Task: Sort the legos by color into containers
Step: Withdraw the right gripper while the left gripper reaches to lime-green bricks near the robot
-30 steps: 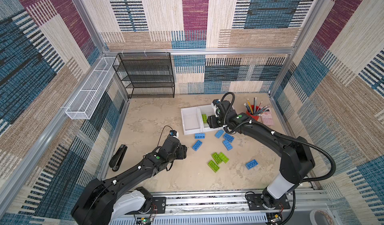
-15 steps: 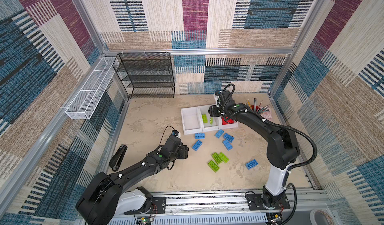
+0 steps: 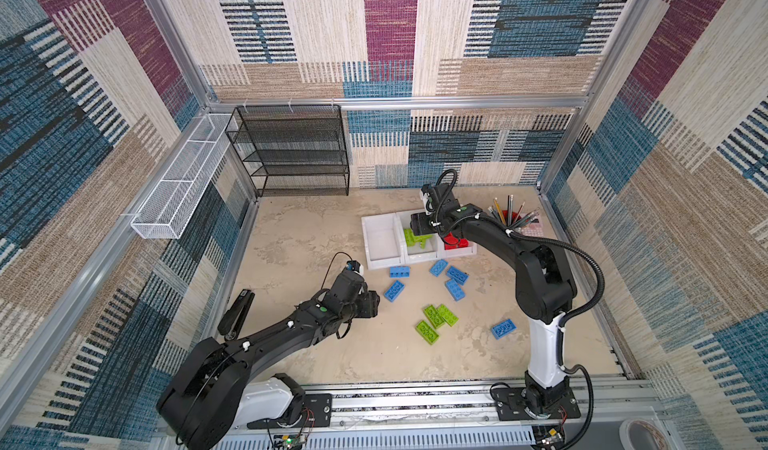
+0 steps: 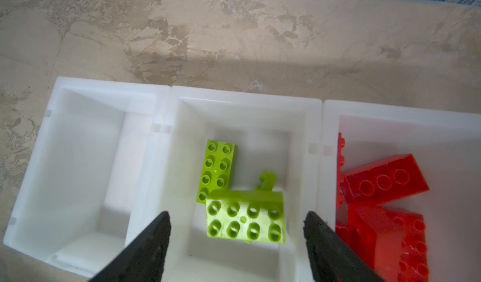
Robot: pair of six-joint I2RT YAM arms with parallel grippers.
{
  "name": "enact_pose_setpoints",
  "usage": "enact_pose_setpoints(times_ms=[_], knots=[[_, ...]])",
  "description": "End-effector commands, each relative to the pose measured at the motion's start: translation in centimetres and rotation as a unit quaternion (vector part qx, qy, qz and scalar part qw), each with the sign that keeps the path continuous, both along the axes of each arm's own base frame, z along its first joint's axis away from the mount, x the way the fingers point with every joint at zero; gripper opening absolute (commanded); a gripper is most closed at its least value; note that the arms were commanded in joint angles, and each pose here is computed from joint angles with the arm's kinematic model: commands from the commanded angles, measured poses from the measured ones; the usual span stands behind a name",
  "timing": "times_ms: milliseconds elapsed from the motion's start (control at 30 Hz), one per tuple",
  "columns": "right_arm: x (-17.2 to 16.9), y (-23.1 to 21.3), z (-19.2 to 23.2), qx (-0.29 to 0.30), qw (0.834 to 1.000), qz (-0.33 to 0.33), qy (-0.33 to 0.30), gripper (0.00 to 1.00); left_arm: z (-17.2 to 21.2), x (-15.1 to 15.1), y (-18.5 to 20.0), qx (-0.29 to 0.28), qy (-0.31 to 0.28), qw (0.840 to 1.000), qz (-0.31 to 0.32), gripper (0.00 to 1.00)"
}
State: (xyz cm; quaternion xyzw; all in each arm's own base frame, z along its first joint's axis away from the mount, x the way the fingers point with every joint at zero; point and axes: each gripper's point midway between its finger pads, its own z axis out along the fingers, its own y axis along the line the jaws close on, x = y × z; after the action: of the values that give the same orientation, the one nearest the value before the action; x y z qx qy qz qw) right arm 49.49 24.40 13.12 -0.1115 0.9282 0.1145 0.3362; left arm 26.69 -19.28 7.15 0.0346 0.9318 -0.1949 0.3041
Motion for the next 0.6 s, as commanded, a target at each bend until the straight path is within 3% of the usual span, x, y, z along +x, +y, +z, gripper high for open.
enact_pose_setpoints(times_ms=[0, 300, 567], knots=[[0.0, 0.3, 1.4, 0.009, 1.0, 0.009, -0.019, 0.88, 1.0, 0.3, -1.0, -0.019, -0.012, 1.0, -0.019, 0.67], [-2.8, 0.4, 5.1, 0.058, 0.996, 0.036, -0.052, 0.94, 3.2, -1.0, -2.5, -0.035, -0.034, 0.996, -0.068, 0.68], [-7.5, -1.8, 9.3, 0.088, 0.99, 0.037, -0.104, 0.99, 5.3, -4.0, -5.4, 0.024, -0.06, 0.987, -0.147, 0.76]])
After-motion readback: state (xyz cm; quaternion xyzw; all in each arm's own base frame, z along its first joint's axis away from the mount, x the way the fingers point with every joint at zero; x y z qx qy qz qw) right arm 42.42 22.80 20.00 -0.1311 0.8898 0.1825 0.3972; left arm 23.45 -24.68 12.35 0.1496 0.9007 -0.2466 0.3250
